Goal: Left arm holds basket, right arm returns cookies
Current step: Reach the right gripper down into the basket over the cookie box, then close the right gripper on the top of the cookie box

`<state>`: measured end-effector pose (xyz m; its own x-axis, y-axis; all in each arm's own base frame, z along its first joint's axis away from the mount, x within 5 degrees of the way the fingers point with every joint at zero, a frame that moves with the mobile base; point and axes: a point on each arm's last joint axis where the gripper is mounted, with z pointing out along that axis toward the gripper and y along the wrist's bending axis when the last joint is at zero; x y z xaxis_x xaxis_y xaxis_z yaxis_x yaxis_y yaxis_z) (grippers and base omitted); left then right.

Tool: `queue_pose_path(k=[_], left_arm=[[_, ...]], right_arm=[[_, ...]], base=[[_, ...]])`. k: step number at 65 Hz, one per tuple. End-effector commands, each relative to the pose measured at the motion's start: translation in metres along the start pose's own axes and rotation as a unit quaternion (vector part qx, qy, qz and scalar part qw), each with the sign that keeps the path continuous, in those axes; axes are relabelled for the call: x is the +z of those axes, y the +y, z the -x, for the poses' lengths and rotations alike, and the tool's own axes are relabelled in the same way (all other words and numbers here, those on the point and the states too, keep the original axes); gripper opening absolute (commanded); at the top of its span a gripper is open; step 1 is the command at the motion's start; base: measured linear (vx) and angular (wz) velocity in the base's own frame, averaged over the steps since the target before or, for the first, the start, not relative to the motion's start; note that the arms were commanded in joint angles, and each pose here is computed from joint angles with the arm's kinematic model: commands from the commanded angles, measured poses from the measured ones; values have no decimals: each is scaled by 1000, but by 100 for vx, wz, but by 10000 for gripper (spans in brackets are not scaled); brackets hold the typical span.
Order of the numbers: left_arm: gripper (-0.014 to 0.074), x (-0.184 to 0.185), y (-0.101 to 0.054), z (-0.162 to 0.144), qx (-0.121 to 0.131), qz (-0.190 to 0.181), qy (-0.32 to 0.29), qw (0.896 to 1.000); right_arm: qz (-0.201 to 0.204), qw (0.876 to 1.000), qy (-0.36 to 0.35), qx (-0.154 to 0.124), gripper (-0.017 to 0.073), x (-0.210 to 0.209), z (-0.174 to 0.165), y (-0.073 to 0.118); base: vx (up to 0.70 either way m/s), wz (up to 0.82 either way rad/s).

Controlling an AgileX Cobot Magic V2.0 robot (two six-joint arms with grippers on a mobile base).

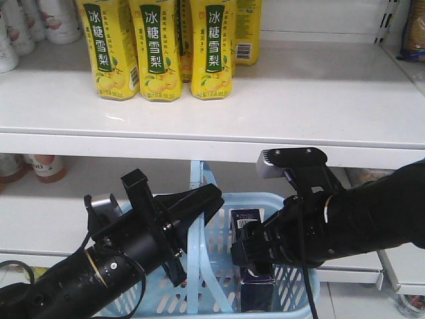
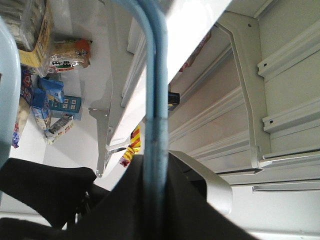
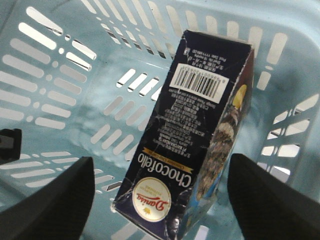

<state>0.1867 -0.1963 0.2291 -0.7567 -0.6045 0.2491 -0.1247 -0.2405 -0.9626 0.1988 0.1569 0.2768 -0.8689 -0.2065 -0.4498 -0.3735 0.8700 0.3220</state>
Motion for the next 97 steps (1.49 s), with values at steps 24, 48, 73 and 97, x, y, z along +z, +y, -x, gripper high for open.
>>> queue_pose_path(k=[24, 48, 73, 97], left_arm=[[-3, -2, -45, -13, 2, -182, 49, 982], [-3, -2, -45, -13, 2, -182, 49, 982], [-3, -2, -45, -13, 2, -182, 49, 982], [-3, -2, -45, -13, 2, -182, 49, 982]], right_arm=[[0, 999, -49, -23, 506, -8, 10, 6], [-12, 999, -29, -20, 506, 10, 12, 3], [-22, 999, -15, -20, 506, 29, 12, -1], [-28, 999, -16, -11, 452, 41, -1, -8]], base=[[0, 0], [0, 0], [0, 0], [0, 0]])
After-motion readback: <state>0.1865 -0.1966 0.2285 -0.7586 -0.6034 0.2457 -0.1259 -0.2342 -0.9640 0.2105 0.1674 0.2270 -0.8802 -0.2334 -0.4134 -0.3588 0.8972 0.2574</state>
